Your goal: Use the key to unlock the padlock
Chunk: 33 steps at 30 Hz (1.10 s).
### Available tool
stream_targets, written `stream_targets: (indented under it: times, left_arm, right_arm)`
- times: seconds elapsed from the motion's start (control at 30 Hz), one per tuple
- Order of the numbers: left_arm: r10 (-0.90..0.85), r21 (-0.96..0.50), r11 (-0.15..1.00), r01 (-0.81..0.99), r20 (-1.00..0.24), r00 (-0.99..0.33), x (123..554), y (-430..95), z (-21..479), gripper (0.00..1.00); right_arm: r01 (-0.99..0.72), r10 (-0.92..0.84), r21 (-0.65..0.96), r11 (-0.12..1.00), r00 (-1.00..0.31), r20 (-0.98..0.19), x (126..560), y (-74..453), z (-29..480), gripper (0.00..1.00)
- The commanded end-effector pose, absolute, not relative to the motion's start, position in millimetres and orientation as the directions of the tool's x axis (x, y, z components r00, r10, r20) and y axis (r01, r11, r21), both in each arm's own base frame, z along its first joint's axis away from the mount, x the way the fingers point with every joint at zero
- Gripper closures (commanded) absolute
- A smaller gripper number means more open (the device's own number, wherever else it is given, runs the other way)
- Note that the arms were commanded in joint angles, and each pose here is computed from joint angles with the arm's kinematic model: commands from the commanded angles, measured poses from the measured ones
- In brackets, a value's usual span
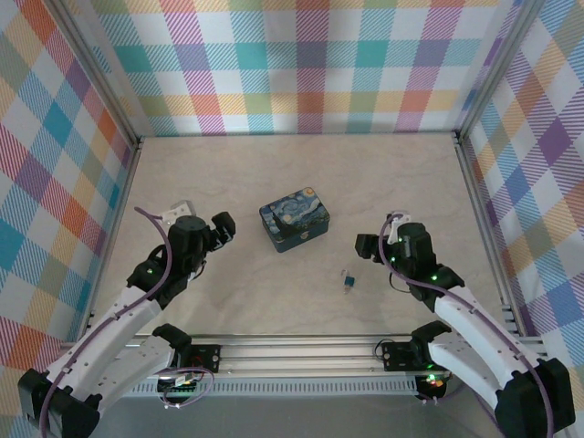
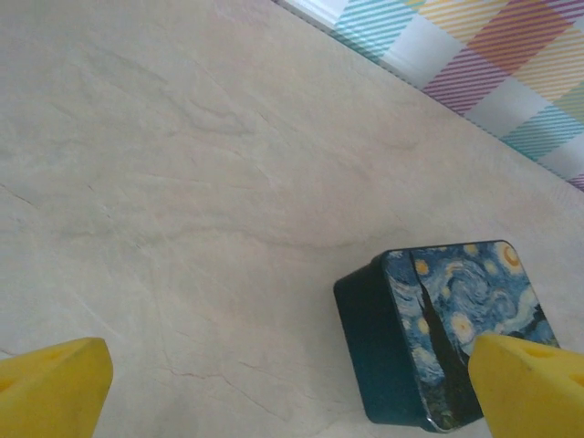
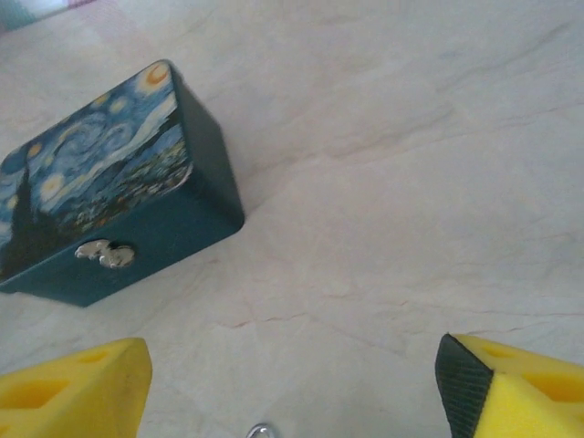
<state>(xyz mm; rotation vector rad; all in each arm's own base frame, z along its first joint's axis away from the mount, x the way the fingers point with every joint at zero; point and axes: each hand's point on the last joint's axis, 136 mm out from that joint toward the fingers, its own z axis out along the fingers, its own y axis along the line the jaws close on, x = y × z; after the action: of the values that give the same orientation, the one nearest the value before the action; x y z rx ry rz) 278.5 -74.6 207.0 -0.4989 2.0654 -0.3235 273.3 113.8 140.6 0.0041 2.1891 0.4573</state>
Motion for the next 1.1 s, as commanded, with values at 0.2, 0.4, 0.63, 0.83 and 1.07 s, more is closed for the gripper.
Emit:
stream_targets:
  times: [0.2,0.4,0.63,0.83,1.07]
  left_arm:
    - [-0.366,-0.276,0.923,-0.268,-0.845,-0.389,293,-50,234,0.0]
    - [-0.303,-0.203,0.933,-0.298,-0.89,-0.341,303,-38,240,0.0]
    - [-0.252,-0.154,0.934,-0.321,-0.923,-0.289,315,-25,233,0.0]
    - [-0.189,-0.077,0.944,-0.321,-0.923,-0.335,329,-21,208,0.0]
    - [-0.162,-0.041,0.947,-0.32,-0.918,-0.362,343,-17,179,0.0]
  right_arm:
    - [-0.057,0.149,0.204,0.977,-0.499,-0.854,312,74,155,0.0]
    - [0.014,0.144,0.158,0.987,-0.501,-0.854,329,49,142,0.0]
    - [0.033,0.091,0.086,0.996,-0.419,-0.903,357,27,142,0.0]
    - [0.017,0.033,0.029,0.999,-0.371,-0.928,377,20,122,0.0]
    - [-0.024,0.006,0.013,1.0,-0.286,-0.958,384,19,110,0.0]
